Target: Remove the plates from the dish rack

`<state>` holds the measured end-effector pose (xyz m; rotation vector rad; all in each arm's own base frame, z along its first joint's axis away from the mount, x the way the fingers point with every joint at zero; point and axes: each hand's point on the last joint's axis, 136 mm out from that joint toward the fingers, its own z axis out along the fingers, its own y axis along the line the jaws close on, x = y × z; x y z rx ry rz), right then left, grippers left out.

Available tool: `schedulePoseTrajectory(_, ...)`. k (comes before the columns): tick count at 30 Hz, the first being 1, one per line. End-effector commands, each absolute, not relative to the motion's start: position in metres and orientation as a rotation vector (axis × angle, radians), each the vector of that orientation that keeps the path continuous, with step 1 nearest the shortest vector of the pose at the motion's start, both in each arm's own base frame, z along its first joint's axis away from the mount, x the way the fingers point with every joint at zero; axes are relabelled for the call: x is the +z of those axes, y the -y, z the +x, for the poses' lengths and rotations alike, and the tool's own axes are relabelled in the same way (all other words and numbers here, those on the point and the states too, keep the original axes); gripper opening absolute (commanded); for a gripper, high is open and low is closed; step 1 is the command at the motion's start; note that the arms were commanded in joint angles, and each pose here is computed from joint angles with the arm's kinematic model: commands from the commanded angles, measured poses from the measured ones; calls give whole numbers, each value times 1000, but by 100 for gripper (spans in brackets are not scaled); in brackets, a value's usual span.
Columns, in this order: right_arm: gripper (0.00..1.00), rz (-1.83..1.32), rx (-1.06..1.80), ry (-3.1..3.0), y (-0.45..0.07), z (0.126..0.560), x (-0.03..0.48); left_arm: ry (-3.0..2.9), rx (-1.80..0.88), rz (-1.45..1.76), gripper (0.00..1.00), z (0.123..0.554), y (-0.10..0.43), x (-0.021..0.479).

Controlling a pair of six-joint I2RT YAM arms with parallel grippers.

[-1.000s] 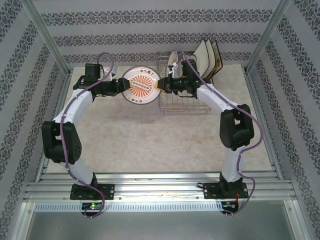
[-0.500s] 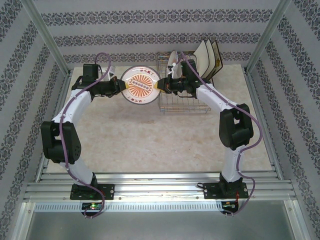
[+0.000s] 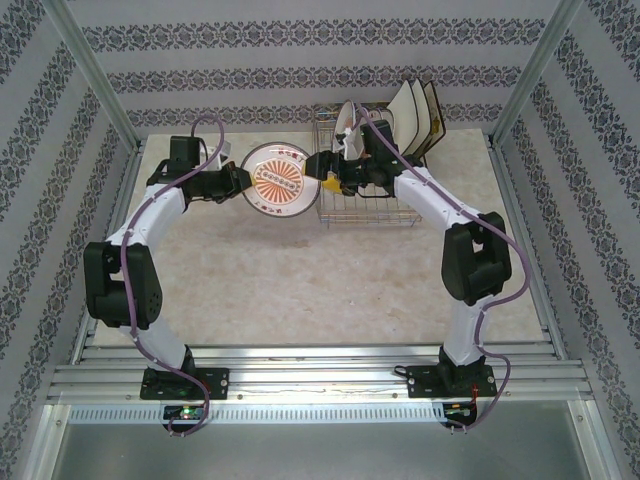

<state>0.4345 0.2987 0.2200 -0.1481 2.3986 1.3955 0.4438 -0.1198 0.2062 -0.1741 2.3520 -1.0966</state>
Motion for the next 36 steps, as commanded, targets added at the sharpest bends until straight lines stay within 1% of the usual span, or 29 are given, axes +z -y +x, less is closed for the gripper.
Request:
schedulePoseTrajectory(1, 98, -198, 1289, -2383, -291, 429, 237, -2240, -1098, -93, 0, 444, 122, 242)
schedulePoseTrajectory(9, 98, -169, 941, -2506, -258, 431, 218, -2240, -1096, -100, 0, 443, 122, 239)
schedulePoseTrajectory(15, 98, -112, 487, -2585, -204, 436, 204, -2234, -1091, -102, 0, 441, 120, 241)
schedulePoseTrajectory(17, 98, -86, 301, -2596, -180, 436, 204, -2230, -1083, -104, 0, 440, 118, 243)
schedulePoseTrajectory(20, 98, -62, 97, -2590, -150, 435, 211, -2225, -1074, -111, 0, 440, 114, 244)
schedulePoseTrajectory(23, 98, -42, 15, -2586, -130, 432, 219, -2228, -1072, -119, 0, 439, 111, 243)
schedulePoseTrajectory(30, 98, 33, -8, -2607, -96, 425, 221, -2217, -1050, -149, 0, 442, 100, 241)
schedulePoseTrajectory(36, 98, 63, -71, -2610, -80, 426, 219, -2138, -1020, -270, 0, 463, 69, 256)
